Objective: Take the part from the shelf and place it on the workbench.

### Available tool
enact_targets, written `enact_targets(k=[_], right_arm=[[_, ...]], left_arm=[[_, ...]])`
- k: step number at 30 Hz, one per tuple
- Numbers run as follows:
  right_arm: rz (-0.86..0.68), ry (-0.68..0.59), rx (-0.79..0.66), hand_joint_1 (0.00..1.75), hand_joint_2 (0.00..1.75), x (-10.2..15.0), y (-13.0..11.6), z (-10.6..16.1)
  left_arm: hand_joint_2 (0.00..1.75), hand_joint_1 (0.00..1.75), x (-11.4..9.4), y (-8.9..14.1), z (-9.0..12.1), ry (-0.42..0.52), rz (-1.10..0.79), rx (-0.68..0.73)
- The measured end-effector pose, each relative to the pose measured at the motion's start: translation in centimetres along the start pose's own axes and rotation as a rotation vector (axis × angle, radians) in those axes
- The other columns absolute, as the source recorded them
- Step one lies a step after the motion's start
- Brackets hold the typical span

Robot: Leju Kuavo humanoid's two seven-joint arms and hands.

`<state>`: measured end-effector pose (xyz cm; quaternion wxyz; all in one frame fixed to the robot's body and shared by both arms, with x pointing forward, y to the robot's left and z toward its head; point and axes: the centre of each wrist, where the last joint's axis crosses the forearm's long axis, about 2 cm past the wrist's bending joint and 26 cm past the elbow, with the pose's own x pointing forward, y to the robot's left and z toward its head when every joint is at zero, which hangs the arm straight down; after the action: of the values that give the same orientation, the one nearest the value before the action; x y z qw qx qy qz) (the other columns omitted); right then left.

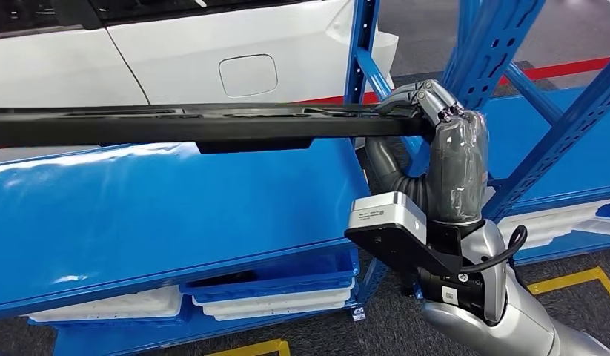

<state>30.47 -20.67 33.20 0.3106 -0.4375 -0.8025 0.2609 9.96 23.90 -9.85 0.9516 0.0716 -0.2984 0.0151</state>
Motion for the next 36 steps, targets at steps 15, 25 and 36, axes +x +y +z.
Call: enact_targets(k=[15,25,36], right_arm=[[0.012,0.01,-0.012,1.75,1.75,-0.42,-0.25,0.07],[0.009,0.014,-0.008,1.75,1.75,-0.42,-0.19,0.24],[-0.036,0.028,0.013,1.75,1.75,-0.55,-0.28,0.22]], left_arm=[[1.75,0.0,0.1,0.0,-0.04,-0.002,0.001,-0.003],[1.75,0.0,0.16,0.02,-0.08,-0.004,0.0,-0.006],[1.75,0.0,0.41,0.04,-0.18,-0.013,0.0,-0.007]])
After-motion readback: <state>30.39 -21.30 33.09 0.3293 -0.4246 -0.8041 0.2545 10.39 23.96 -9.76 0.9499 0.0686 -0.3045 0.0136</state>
